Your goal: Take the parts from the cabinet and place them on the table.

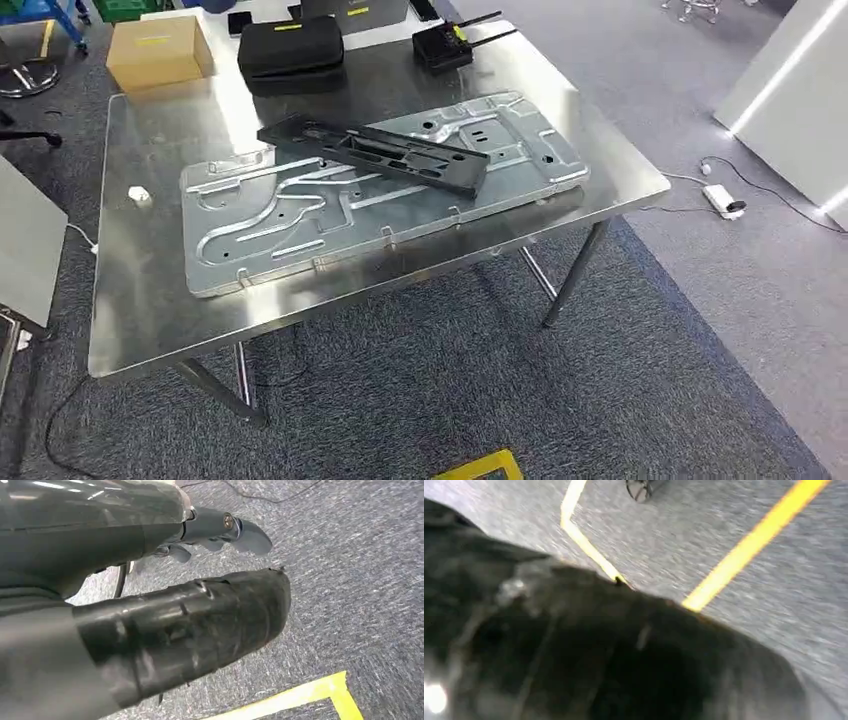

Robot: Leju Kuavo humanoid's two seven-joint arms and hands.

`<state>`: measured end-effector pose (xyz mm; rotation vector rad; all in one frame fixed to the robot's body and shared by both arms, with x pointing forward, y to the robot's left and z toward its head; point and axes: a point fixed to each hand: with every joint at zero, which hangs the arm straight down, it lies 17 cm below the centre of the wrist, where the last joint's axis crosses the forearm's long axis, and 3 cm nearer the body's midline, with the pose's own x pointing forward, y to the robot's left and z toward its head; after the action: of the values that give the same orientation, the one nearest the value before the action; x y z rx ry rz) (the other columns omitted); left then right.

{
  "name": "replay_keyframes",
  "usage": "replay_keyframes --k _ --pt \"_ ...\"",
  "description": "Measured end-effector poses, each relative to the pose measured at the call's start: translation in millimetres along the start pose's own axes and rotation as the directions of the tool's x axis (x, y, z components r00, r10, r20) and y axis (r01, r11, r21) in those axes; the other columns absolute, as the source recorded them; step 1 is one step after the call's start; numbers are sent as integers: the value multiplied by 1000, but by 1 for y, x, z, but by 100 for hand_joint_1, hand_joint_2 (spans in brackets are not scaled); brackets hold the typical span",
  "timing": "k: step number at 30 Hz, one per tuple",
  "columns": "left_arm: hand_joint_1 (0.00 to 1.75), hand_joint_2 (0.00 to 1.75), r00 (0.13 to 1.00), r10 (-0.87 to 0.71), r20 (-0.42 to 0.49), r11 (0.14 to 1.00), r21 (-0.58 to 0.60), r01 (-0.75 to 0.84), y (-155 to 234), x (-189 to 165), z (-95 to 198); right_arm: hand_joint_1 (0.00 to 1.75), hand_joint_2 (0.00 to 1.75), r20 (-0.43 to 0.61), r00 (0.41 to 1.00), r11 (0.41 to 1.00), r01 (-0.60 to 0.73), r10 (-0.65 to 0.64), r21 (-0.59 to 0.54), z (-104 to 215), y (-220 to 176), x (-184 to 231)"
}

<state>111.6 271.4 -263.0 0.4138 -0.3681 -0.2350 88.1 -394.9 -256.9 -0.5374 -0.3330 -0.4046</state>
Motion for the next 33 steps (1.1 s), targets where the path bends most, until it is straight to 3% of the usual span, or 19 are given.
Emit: replay_keyframes --k 11,33 --pt "0 0 1000 6 1 1000 1 -6 -3 3 1 0 0 -120 993 998 -7 15 67 18 32 -33" --pt "0 0 1000 -8 -8 1000 -13 8 -14 -6 9 0 0 -136 985 971 -71 104 228 46 82 -55"
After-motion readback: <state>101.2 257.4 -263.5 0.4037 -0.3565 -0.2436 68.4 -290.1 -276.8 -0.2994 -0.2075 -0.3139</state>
